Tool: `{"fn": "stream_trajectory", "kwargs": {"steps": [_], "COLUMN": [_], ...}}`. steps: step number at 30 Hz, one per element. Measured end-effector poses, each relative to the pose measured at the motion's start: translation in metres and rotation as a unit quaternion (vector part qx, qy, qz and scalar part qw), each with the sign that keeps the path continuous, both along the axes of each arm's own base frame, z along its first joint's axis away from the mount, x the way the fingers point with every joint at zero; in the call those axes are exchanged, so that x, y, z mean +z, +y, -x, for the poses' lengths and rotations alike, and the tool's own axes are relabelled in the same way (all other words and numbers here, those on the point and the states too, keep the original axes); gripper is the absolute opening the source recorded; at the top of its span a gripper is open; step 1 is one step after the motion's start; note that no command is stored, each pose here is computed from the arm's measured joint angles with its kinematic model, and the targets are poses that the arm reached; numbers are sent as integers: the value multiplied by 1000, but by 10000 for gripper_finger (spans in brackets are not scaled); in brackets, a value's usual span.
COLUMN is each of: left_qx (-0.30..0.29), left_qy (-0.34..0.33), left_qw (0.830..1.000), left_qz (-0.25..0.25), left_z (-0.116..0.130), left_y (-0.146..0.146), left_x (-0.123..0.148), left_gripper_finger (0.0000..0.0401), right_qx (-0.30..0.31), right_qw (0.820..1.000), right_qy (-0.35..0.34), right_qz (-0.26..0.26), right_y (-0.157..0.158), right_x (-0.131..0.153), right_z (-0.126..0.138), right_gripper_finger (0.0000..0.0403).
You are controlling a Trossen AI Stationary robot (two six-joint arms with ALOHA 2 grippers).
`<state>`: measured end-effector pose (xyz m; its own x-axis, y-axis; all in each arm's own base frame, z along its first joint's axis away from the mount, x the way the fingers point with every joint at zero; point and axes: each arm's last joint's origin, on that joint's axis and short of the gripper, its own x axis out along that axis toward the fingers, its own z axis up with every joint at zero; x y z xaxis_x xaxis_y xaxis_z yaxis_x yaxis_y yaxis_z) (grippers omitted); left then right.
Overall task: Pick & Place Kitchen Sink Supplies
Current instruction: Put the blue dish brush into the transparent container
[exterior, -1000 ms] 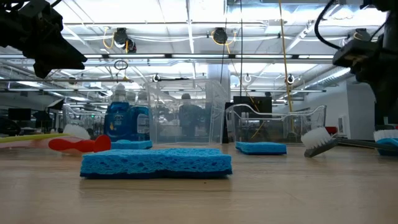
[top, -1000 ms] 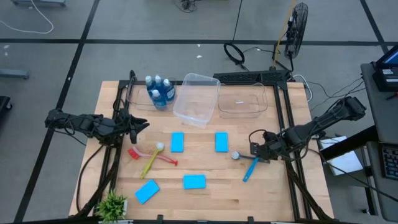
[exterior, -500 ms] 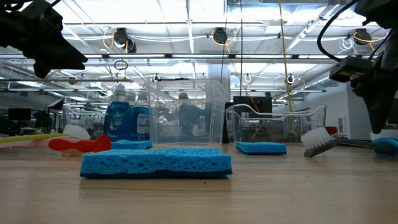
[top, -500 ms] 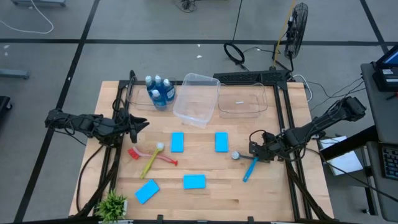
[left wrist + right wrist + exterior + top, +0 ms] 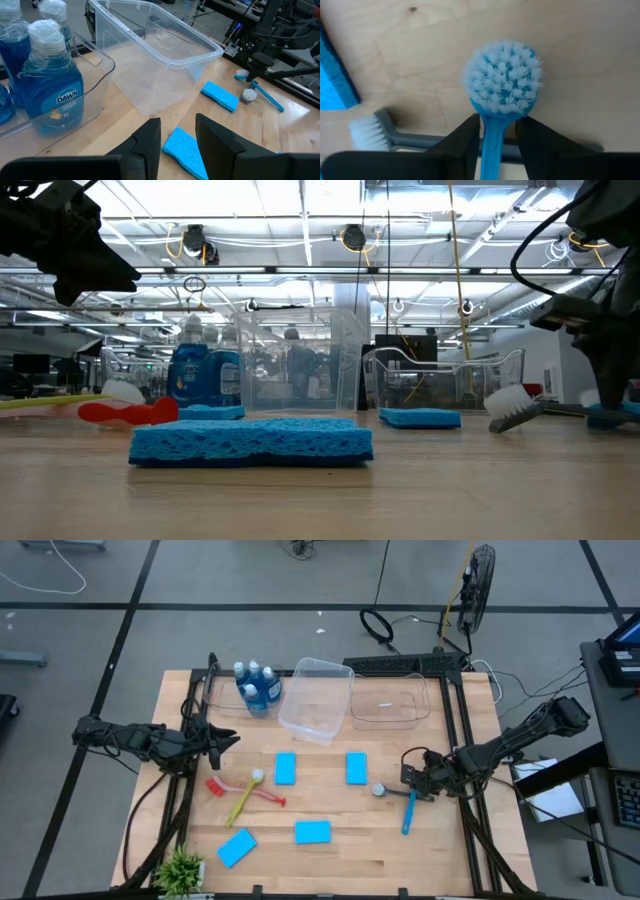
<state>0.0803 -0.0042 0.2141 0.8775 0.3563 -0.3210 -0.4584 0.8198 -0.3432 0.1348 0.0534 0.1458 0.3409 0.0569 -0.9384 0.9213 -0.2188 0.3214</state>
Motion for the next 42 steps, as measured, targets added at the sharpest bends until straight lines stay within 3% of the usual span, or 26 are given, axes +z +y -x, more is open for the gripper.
{"fn": "stream_trajectory", "kwargs": {"steps": [9, 21, 26, 32, 42], "left_qx": [0, 0, 2, -10, -6], "left_qy": [0, -2, -6, -12, -42], "left_qw": [1000, 1000, 1000, 999, 997], "left_qz": [0, 1, 8, 37, 61], "left_z": [0, 0, 0, -1, -2], "left_y": [0, 0, 0, -1, -2], "left_x": [0, 0, 1, 0, 5], "left_gripper_finger": [122, 122, 122, 122, 122], "right_qx": [-1, 10, 28, 56, 67], "right_qw": [1000, 996, 986, 951, 847], "right_qy": [-12, -81, -154, -279, -446], "right_qz": [14, 24, 55, 120, 281], "right_y": [-1, 0, -1, -2, -4], "right_x": [0, 9, 20, 42, 83], "right_z": [-1, -7, -10, -18, -34], "right_gripper_finger": [36, 37, 35, 35, 35]}}
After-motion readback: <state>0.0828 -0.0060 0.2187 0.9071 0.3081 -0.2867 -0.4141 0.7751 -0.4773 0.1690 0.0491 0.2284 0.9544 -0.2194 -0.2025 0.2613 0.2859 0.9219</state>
